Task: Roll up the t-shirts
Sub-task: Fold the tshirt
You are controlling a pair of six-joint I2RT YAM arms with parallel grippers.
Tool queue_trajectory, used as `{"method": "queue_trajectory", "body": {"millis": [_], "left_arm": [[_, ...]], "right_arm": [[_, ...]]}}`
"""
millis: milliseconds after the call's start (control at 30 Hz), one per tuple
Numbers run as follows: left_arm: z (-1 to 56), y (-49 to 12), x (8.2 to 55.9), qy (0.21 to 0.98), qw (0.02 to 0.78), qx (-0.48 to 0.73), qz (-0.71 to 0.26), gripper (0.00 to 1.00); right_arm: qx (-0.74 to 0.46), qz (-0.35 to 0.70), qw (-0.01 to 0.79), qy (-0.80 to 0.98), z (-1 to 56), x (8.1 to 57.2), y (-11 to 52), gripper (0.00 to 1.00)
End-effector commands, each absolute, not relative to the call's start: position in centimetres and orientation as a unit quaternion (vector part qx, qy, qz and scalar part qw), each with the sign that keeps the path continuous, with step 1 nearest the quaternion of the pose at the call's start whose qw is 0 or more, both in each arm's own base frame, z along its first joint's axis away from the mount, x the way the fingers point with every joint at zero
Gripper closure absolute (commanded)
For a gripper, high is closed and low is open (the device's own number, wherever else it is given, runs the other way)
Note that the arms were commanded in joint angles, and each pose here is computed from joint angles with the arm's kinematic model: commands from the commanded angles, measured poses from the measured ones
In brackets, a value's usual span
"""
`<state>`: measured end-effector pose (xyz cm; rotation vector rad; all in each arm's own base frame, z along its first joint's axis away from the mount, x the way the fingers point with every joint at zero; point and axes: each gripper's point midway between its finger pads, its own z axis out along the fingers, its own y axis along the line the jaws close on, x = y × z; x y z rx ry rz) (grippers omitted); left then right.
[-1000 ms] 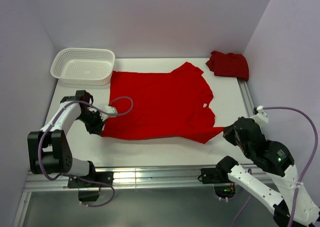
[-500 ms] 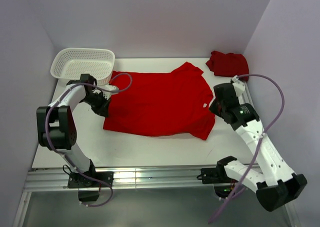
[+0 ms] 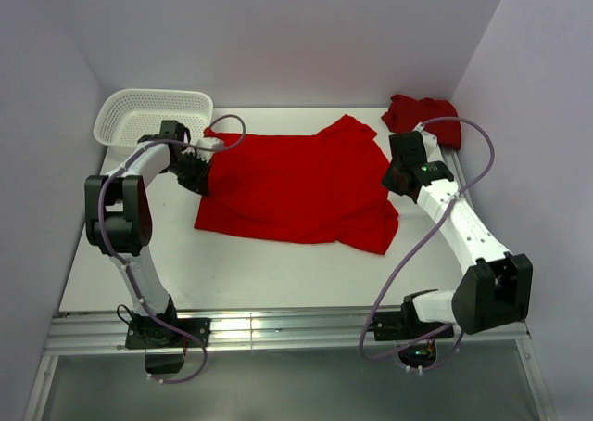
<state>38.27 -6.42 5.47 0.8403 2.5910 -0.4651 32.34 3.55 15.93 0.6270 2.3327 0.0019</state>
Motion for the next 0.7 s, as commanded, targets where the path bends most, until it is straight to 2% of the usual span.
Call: {"method": "queue_trajectory", "body": {"millis": [0, 667], "left_arm": [[7.0, -6.3, 41.2, 0.925, 0.224, 0.272, -0.146, 1.0], [5.1, -4.5, 43.0, 0.946, 0.212, 0.228, -0.093, 1.0]], "right_arm": [[0.236, 0.016, 0.405, 0.883, 19.1, 35.7, 3.3, 1.0], [0.257, 0.007, 0.384, 0.887, 16.5, 39.9, 0.6, 1.0]]}}
